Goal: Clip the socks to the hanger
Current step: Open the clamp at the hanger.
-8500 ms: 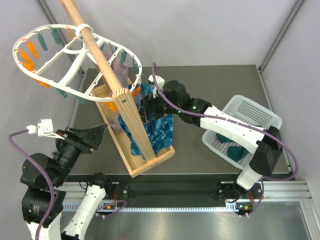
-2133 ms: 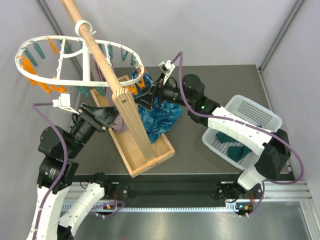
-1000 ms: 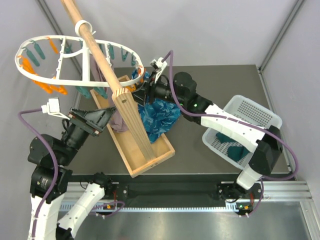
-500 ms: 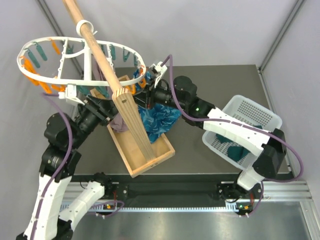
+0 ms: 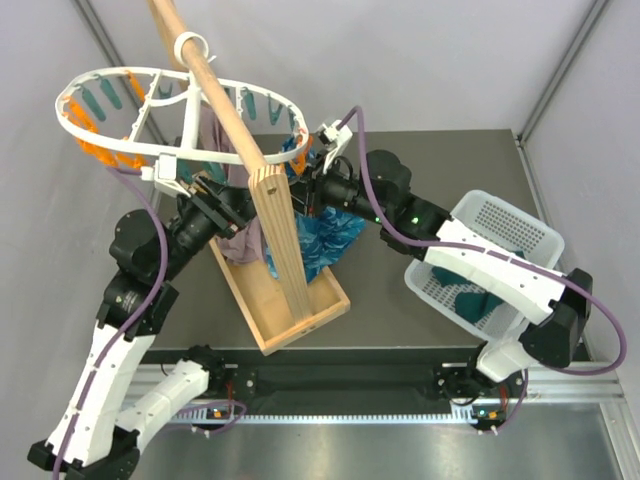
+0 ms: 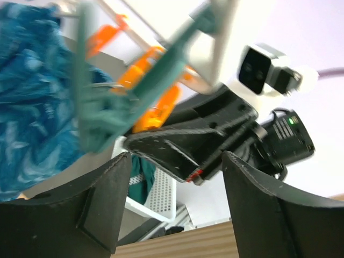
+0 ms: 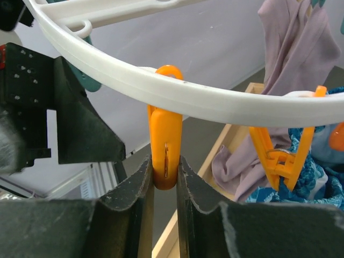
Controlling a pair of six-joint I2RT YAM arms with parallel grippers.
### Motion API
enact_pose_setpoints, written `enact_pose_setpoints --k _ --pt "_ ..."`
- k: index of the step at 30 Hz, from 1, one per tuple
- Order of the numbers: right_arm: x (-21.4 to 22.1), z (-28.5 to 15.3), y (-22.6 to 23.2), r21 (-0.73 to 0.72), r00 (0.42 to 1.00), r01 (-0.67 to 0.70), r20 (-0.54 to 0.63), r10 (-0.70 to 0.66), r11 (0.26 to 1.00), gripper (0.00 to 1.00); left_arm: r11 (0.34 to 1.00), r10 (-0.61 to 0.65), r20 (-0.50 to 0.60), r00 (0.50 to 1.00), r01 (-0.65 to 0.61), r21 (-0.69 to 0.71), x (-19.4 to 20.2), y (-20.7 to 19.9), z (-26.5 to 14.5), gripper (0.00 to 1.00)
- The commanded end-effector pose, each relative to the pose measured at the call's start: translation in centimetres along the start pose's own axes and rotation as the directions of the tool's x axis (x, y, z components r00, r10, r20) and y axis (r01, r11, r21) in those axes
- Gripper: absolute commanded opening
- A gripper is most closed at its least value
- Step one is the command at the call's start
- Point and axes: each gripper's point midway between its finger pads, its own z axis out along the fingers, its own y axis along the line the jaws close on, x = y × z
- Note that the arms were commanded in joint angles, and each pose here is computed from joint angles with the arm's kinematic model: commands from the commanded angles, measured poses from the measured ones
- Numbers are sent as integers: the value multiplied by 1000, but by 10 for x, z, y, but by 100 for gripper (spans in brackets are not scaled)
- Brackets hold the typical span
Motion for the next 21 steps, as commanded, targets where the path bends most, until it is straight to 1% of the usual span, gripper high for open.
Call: enact_pose_setpoints --k 1,5,6,8,9,11,12,16,20,21 --pt "-19 -17 15 -2 1000 23 21 -23 1000 0 985 59 47 997 -66 160 -5 -30 2 74" --pt "-21 -21 14 8 999 22 24 -22 1000 0 966 83 10 996 -83 245 11 -36 1 73" --pt "-20 -21 15 6 1000 22 17 -22 1000 0 965 68 10 998 -68 253 13 -35 -1 73" --pt "-21 -21 15 7 999 40 1 -40 999 0 964 65 38 997 -73 257 16 -28 -12 72" --pt "-21 -22 15 8 999 46 -7 -46 999 0 969 60 53 997 -71 235 17 -18 -13 71" --pt "-25 -23 16 11 999 53 -9 -53 999 0 965 55 93 994 -77 252 14 -22 -28 65" --pt "-26 -23 16 12 999 50 -7 -50 999 0 964 53 108 993 -79 255 13 -22 -34 64" --pt "-32 -24 20 1 999 34 2 -34 999 0 949 72 115 991 -104 297 16 -30 -49 64" --pt "-35 -25 17 24 999 35 -2 -35 999 0 939 99 76 992 -118 322 25 -36 -65 65" --pt "-35 -25 15 30 999 36 -5 -36 999 0 934 106 83 991 -128 335 24 -42 -74 65"
